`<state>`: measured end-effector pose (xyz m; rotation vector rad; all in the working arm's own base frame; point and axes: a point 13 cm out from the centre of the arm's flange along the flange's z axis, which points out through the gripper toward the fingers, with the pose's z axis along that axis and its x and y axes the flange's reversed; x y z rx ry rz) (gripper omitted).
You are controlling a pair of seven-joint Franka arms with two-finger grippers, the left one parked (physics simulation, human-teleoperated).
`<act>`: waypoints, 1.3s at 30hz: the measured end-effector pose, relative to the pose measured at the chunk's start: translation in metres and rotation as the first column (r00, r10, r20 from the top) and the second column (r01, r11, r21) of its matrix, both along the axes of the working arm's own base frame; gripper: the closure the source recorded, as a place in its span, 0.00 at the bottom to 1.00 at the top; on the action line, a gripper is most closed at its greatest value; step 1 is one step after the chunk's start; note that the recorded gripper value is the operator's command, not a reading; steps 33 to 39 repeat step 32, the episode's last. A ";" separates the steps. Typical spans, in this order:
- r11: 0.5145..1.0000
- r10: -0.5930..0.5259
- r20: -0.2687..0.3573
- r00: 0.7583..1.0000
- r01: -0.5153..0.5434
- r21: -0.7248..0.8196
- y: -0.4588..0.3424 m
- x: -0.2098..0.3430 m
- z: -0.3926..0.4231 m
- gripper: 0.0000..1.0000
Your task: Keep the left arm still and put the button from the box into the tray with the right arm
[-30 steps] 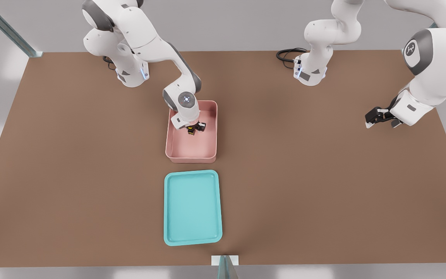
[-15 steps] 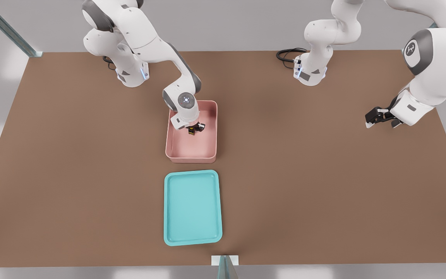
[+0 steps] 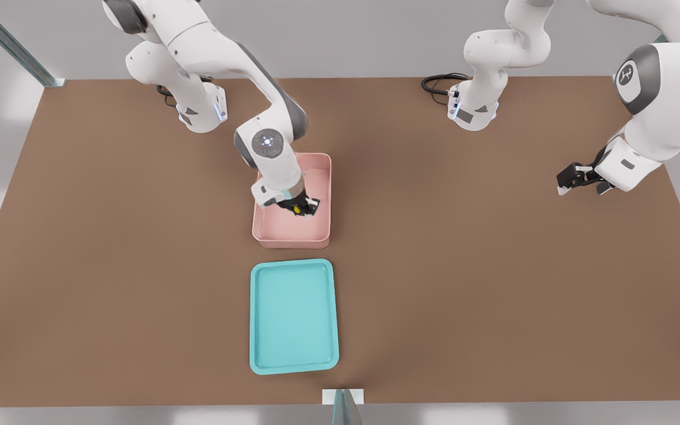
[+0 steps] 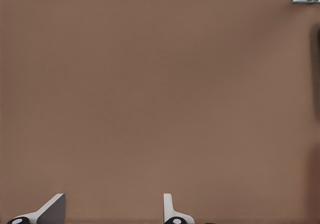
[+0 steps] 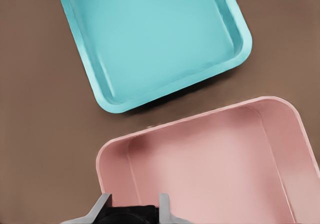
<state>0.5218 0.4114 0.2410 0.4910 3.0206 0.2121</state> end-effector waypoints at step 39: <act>0.957 0.155 -0.138 0.978 -0.183 -0.225 -0.345 0.085 0.221 0.00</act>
